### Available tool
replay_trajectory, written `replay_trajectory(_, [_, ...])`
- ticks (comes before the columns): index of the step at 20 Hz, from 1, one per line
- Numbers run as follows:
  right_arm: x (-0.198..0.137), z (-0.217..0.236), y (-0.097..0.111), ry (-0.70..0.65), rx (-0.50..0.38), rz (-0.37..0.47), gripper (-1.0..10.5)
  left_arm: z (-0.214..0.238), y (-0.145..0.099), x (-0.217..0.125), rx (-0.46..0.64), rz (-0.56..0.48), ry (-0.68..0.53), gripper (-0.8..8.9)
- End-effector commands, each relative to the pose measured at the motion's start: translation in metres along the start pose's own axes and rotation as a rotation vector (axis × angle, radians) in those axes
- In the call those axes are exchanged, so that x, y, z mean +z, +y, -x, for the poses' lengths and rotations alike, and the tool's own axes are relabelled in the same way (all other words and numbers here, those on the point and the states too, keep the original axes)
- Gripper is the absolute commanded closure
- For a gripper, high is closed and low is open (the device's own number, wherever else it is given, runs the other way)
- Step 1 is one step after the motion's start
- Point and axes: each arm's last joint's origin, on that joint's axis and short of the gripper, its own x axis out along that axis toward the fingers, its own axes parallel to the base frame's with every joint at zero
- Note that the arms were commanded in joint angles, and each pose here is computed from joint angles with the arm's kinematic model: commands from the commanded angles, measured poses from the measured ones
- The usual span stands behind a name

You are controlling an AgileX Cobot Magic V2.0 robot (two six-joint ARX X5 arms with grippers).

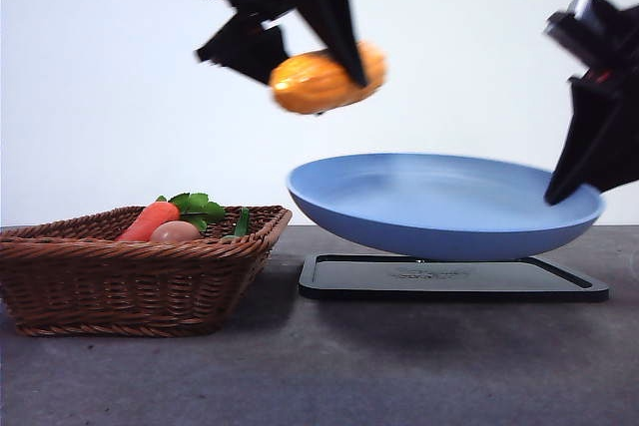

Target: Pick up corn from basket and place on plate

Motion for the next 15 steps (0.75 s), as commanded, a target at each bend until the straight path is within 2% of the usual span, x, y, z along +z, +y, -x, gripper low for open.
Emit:
replay_trajectory(1, [0.008, -0.005, 0.0, -0.001, 0.061, -0.035, 9.4, -0.006, -0.021, 0.004, -0.032, -0.063, -0.024, 6.23])
replay_trajectory(4, [0.01, -0.006, 0.001, -0.012, 0.086, -0.042, 9.4, -0.025, -0.033, -0.001, -0.057, -0.138, 0.028, 6.23])
replay_trajectory(10, [0.011, -0.006, 0.001, -0.01, 0.09, -0.043, 9.4, -0.07, -0.028, -0.013, -0.051, -0.128, 0.151, 6.18])
replay_trajectory(15, [0.011, -0.006, 0.001, -0.012, 0.089, -0.039, 9.4, -0.082, -0.024, -0.018, -0.023, -0.121, 0.192, 4.79])
